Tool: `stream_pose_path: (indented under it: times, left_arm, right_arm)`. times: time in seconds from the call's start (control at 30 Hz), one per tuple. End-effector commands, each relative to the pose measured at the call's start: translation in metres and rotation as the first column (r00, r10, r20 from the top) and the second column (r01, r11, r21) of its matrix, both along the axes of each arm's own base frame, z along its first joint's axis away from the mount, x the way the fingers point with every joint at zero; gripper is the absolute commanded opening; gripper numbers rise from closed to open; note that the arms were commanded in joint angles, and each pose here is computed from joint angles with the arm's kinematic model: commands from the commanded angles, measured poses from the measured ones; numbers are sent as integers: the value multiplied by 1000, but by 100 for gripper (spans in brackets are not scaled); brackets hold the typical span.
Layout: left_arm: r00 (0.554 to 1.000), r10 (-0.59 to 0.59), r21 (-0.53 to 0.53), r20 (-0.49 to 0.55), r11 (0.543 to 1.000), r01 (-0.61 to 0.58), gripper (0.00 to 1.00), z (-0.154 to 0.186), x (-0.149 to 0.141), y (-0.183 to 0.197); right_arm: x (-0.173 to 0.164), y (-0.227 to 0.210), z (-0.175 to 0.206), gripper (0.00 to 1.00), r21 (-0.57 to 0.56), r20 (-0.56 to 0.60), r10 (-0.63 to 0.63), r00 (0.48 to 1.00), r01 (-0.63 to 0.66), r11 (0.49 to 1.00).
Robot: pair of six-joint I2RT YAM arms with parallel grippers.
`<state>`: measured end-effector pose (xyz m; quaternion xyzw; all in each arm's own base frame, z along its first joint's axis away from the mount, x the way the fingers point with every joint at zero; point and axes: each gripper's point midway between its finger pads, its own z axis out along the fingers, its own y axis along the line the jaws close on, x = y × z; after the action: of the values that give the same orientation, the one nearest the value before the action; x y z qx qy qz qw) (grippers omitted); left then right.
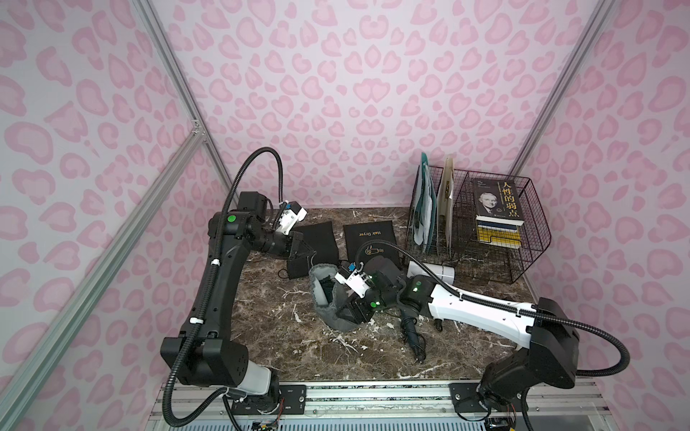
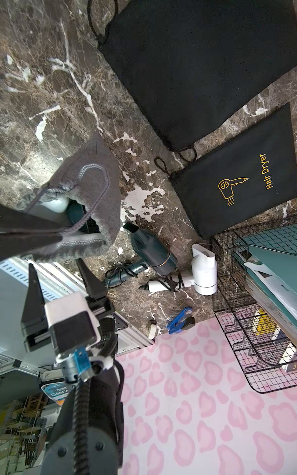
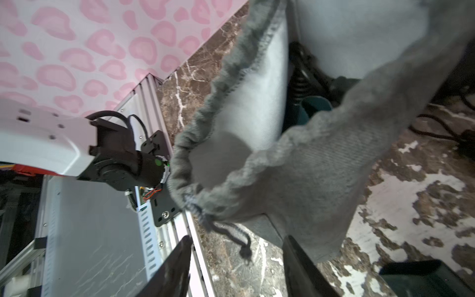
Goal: Pack away hair dryers
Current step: Pull the drawstrings on both sides of the drawstring bag.
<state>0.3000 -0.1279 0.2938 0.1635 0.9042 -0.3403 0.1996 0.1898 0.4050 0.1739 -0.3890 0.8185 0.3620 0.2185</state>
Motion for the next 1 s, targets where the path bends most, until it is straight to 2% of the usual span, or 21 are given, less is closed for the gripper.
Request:
stream_pose_path:
  times: [0.0, 0.23, 0.43, 0.77, 0.87, 0.97]
  left_arm:
    - [1000, -8, -14, 29, 1000, 8, 2, 7, 1, -2]
    - [1000, -11, -12, 24, 1000, 12, 1, 6, 0, -2]
    - [1000, -12, -20, 21, 1000, 12, 2, 7, 0, -3]
    - [999, -12, -10, 31, 1000, 12, 1, 9, -1, -2]
    - [999, -16, 4, 40, 1000, 16, 2, 10, -1, -1]
    - [999, -20, 19, 50, 1000, 19, 2, 12, -1, 1]
  right_arm:
    - [13, 3, -3, 57, -18, 64, -31, 997, 33, 999]
    - [-6, 19, -11, 53, -6, 16, 69, 997, -69, 998]
    - [-15, 21, -18, 43, -6, -14, 101, 995, -101, 995]
    - [-19, 11, -27, 11, -59, -36, 103, 994, -105, 993]
    - [-19, 5, -27, 10, -90, -31, 91, 995, -94, 992]
    - [-17, -1, -27, 1, -123, -20, 80, 997, -82, 989]
